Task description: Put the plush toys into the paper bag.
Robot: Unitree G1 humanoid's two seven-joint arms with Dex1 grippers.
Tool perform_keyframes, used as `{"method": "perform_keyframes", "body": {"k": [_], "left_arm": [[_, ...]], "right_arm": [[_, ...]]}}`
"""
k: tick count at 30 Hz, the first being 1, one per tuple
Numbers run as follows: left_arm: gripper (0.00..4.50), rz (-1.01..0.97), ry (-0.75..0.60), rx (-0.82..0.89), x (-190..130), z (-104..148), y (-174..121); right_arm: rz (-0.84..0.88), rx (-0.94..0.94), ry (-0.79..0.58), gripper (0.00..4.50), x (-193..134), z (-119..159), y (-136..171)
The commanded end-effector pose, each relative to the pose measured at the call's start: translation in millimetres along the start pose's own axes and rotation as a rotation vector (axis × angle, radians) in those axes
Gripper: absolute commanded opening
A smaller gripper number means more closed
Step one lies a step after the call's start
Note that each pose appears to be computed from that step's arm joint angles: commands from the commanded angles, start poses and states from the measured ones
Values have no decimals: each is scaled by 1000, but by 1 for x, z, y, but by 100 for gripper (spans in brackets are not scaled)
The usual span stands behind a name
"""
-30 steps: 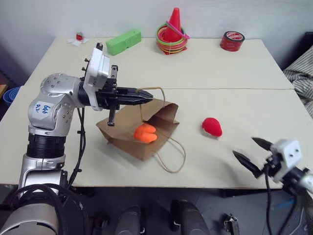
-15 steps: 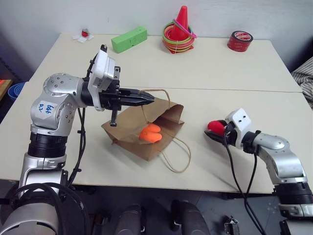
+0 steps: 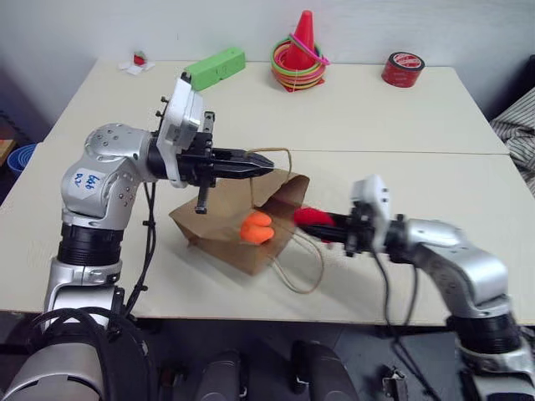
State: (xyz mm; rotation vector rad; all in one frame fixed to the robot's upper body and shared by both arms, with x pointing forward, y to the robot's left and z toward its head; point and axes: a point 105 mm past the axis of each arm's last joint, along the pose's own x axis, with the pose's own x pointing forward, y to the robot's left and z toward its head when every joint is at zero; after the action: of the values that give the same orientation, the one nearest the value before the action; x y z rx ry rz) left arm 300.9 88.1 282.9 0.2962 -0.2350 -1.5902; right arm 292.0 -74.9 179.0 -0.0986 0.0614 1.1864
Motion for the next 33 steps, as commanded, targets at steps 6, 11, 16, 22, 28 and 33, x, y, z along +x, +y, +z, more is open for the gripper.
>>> {"method": "perform_keyframes", "body": {"k": [6, 11, 16, 22, 28, 33], "left_arm": [[0, -37, -17, 65, 5, 20, -6], [0, -54, -29, 45, 5, 21, -10], [0, -32, -40, 41, 5, 20, -7], [0, 43, -6, 37, -8, 11, 3], [0, 62, 17, 30, -18, 6, 4], [0, 47, 13, 28, -15, 6, -1]], "right_arm": [[-206, -52, -64, 44, 55, 13, -33], [-334, -79, -53, 44, 81, 0, -56], [-271, -77, 1, 213, 99, -13, -50], [-150, -38, 27, 427, 84, 6, -43], [82, 106, 96, 447, 31, 19, -25], [63, 129, 179, 447, -14, -3, -41]]}}
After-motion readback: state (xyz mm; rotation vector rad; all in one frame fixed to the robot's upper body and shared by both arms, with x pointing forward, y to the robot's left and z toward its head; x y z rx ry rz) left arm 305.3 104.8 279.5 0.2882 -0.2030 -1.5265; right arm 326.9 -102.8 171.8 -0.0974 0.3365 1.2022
